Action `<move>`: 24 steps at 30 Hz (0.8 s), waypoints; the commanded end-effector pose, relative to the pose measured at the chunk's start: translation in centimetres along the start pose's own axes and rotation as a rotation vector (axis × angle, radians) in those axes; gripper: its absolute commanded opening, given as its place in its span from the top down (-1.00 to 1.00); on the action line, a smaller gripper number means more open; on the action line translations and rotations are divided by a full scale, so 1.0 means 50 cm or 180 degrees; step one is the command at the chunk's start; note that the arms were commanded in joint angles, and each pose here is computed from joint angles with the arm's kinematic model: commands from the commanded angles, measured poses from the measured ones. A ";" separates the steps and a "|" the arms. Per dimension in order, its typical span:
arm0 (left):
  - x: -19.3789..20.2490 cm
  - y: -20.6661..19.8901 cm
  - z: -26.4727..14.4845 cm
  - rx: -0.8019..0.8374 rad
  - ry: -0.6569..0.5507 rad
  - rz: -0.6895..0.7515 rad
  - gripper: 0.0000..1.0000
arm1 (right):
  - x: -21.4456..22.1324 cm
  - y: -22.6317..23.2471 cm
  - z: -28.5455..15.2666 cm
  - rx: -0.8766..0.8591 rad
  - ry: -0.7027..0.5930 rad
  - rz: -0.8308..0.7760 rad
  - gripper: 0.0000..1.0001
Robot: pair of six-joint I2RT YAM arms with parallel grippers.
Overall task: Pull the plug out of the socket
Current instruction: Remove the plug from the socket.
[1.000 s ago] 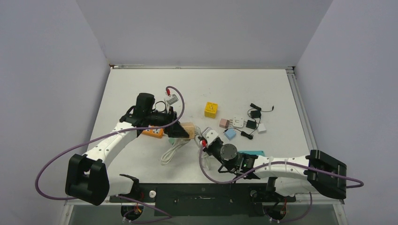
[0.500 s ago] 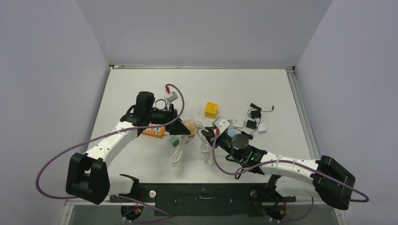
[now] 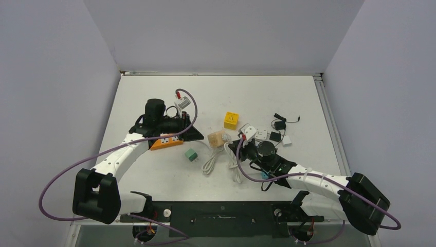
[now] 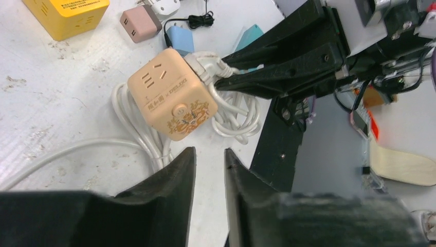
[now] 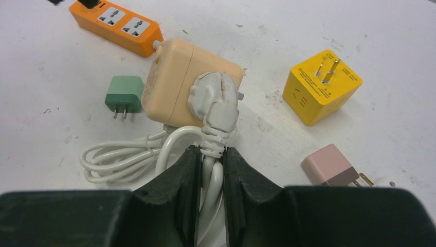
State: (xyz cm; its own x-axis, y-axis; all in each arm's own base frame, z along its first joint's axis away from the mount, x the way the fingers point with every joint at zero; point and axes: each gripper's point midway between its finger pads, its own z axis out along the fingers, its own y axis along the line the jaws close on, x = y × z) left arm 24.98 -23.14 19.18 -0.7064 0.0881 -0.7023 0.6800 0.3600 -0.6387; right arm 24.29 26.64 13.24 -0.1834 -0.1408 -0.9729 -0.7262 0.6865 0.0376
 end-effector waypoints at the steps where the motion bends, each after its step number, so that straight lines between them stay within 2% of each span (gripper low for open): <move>1: -0.027 -0.014 0.000 0.0082 -0.0172 0.0087 0.26 | -0.118 -0.017 -0.013 0.0350 -0.0698 0.0085 0.89; 2: -0.027 -0.011 0.003 0.0069 -0.0195 0.0061 0.10 | -0.118 -0.014 -0.016 0.0429 -0.0711 0.0038 0.89; 4: -0.026 -0.001 0.012 0.0046 -0.0237 -0.0037 -0.10 | -0.121 -0.012 -0.025 0.0641 -0.0754 -0.0069 0.89; 8: -0.015 0.004 0.040 0.0143 -0.0221 -0.0289 -0.31 | -0.132 0.007 -0.038 0.0878 -0.0847 -0.0241 0.89; 13: 0.028 0.023 0.076 -0.0016 0.0087 -0.0431 -0.46 | -0.125 0.028 -0.039 0.0964 -0.0823 -0.0369 0.89; 17: 0.050 0.038 0.082 -0.0129 0.0240 -0.0580 -0.51 | -0.124 0.036 -0.036 0.0953 -0.0813 -0.0408 0.89; 21: 0.059 0.026 0.096 0.0023 0.0310 -0.0696 -0.63 | -0.122 0.042 -0.038 0.0982 -0.0806 -0.0472 0.89; 24: 0.070 0.012 0.110 0.0127 0.0384 -0.0713 -0.61 | -0.119 0.046 -0.038 0.1059 -0.0775 -0.0556 0.89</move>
State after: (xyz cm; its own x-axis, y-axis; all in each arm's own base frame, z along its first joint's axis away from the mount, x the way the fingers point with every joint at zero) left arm 23.92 -26.15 12.90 -0.8770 0.1007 -0.4699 0.4670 0.4094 -0.7838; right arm 21.77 27.18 14.61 0.0324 -0.2688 -0.9626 -0.5526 0.7977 -0.2414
